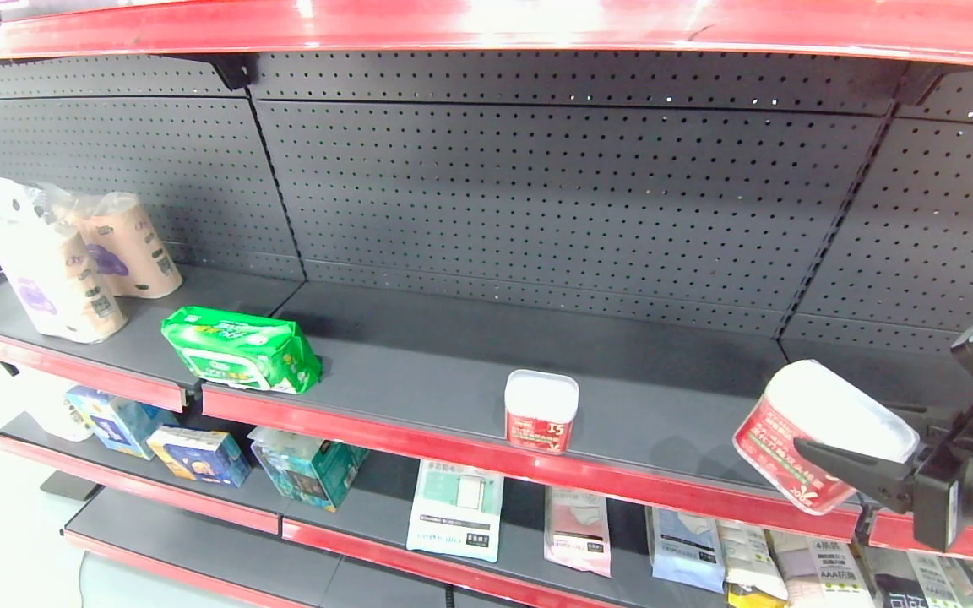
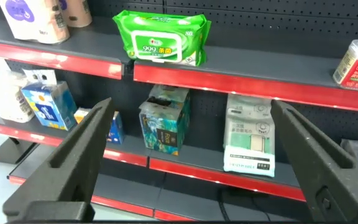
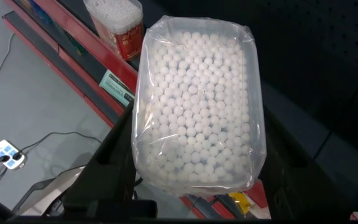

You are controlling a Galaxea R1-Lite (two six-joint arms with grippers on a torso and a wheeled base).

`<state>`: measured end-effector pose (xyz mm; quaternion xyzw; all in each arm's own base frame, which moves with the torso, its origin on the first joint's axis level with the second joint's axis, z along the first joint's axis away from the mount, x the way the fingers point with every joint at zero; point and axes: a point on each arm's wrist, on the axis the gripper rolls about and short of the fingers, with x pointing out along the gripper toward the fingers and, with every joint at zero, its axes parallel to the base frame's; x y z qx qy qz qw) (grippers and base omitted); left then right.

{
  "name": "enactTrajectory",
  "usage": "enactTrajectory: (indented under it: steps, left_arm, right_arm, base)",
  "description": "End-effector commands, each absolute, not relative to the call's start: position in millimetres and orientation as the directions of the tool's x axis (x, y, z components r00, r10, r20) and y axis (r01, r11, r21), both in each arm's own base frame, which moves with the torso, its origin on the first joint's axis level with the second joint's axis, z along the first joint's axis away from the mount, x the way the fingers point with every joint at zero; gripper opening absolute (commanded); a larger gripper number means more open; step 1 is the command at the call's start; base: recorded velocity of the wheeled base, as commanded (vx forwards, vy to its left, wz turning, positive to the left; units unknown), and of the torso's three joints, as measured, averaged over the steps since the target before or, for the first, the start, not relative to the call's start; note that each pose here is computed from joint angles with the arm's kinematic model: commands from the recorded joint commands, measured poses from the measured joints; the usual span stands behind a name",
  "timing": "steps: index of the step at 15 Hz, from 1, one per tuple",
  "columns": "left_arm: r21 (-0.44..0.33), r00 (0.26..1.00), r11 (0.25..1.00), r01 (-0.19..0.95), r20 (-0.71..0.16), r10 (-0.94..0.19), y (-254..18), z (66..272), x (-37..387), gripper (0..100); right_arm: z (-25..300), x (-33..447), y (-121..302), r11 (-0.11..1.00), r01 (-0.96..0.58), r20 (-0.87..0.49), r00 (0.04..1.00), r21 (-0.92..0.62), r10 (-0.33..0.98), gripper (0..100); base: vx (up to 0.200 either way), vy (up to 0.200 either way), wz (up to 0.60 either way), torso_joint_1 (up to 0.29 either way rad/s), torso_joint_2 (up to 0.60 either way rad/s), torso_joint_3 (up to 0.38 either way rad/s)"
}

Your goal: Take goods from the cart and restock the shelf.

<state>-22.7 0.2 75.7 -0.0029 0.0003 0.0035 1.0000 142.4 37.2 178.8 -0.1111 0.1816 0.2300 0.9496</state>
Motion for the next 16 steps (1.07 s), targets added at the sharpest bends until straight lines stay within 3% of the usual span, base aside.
enactTrajectory:
  steps: [1, 6, 11, 16]
  left_arm:
    - [-0.005, 1.000, 1.000, -0.008, 0.000, 0.008, 0.2, 75.7, -22.7, 100]
    - [-0.003, 1.000, 1.000, -0.008, 0.000, 0.008, 0.2, 75.7, -22.7, 100]
    - [-0.003, 1.000, 1.000, -0.009, 0.000, 0.009, 0.1, 75.7, -22.7, 100]
    - [-0.005, 1.000, 1.000, -0.008, 0.000, 0.008, 0.2, 75.7, -22.7, 100]
  right_arm:
    - [179.5, 143.1, 37.5, 0.869, -0.478, -0.394, 0.828, -0.128, 0.398, 0]
    - [177.9, 157.4, 41.6, 0.865, -0.488, -0.418, 0.814, -0.119, 0.402, 0]
    - [160.1, 225.1, 59.6, 0.798, -0.596, -0.366, 0.764, -0.085, 0.531, 0]
    - [145.7, 286.0, 74.6, 0.770, -0.631, -0.333, 0.749, -0.095, 0.573, 0]
  base:
    - [0.000, 0.000, 0.00, 0.000, 0.00, 0.000]
    - [0.000, 0.000, 0.00, 0.000, 0.00, 0.000]
    - [0.000, 0.000, 0.00, 0.000, 0.00, 0.000]
    - [0.000, 0.000, 0.00, 0.000, 0.00, 0.000]
